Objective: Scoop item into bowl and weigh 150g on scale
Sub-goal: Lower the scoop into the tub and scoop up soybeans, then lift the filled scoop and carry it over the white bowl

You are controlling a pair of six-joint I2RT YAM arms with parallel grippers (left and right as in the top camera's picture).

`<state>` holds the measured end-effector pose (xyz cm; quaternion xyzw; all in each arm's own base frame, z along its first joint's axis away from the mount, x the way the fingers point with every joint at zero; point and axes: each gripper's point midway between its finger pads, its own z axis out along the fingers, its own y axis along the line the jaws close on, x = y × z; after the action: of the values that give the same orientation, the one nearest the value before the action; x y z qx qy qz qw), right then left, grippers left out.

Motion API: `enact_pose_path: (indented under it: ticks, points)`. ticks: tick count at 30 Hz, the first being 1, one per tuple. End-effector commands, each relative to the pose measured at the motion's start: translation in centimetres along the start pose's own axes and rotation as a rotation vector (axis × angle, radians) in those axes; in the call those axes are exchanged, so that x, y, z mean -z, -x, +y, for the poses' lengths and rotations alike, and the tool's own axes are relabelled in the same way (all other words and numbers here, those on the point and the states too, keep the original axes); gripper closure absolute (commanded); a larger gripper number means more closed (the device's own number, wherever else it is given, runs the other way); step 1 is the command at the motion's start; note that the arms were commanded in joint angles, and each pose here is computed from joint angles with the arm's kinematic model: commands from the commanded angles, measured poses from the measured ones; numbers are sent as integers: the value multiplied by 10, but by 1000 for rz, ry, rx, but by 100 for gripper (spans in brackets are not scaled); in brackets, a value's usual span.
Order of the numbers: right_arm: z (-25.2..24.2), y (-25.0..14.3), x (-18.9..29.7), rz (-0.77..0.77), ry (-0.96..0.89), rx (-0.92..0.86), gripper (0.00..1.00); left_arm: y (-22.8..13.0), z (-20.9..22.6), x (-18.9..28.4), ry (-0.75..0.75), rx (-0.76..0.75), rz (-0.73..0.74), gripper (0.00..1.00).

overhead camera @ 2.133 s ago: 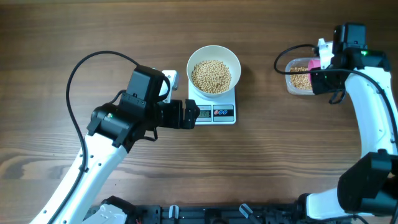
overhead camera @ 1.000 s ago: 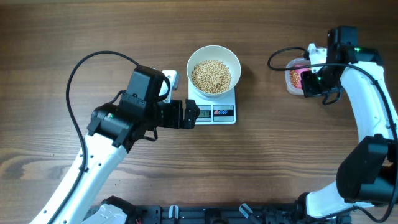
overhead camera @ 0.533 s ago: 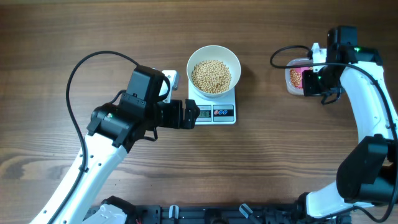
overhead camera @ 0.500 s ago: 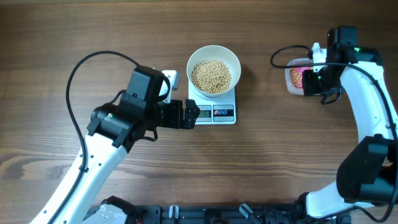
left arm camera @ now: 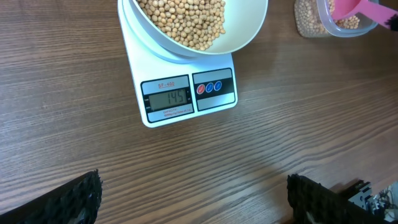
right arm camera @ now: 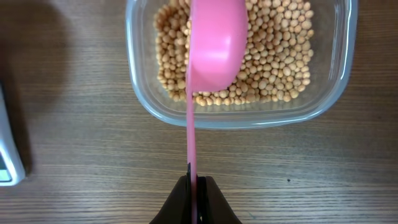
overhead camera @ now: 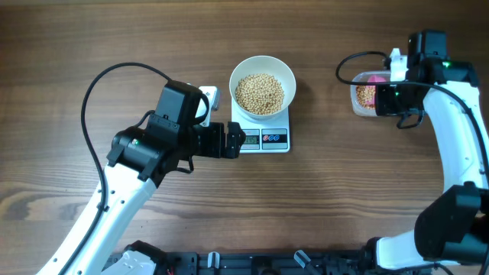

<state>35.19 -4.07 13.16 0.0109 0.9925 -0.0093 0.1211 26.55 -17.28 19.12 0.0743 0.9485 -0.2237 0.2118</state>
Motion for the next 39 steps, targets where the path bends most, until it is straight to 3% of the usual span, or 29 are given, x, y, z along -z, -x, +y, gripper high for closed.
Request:
enact_pose_path:
  ticks: [1, 11, 24, 39]
  points:
    - [4, 5, 9, -38, 25, -22, 96, -2, -2, -2, -8, -23, 10, 0]
    - [0, 7, 13, -63, 193, -149, 96, -2, -2, -2, -8, -23, 10, 0]
    - [-23, 15, 43, -184, 557, -371, 96, -2, -2, -2, -8, -23, 10, 0]
    - [-12, 24, 66, -252, 751, -387, 96, -2, -2, -2, -8, -23, 10, 0]
